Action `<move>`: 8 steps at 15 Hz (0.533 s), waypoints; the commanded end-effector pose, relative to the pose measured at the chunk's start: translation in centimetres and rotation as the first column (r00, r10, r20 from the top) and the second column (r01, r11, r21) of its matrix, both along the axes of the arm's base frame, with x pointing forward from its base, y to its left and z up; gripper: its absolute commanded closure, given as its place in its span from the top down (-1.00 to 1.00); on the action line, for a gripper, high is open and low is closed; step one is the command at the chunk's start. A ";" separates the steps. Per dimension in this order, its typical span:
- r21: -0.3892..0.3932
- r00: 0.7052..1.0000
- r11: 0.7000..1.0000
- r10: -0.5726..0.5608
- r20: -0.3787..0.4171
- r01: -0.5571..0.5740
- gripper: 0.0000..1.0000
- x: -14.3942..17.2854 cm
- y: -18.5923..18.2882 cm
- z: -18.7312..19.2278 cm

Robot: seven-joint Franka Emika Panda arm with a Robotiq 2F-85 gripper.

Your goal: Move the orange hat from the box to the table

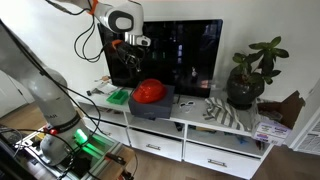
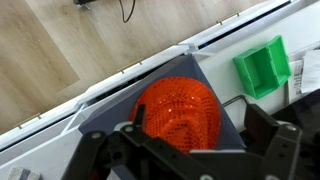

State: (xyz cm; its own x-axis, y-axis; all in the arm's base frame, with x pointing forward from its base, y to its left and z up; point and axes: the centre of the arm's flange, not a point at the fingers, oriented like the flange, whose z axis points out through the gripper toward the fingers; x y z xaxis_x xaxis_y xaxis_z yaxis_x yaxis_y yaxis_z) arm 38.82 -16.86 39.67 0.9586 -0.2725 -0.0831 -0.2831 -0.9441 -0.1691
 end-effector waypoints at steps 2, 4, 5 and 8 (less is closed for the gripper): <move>0.067 0.999 0.996 -0.053 -0.008 0.053 1.00 5.7 -2.9 -3.5; 0.078 0.997 0.994 -0.068 -0.025 0.070 1.00 7.1 -3.8 -5.3; 0.084 0.997 0.993 -0.074 -0.034 0.077 1.00 7.6 -4.2 -6.0; 0.113 0.993 0.988 -0.095 -0.067 0.102 1.00 9.3 -5.5 -8.4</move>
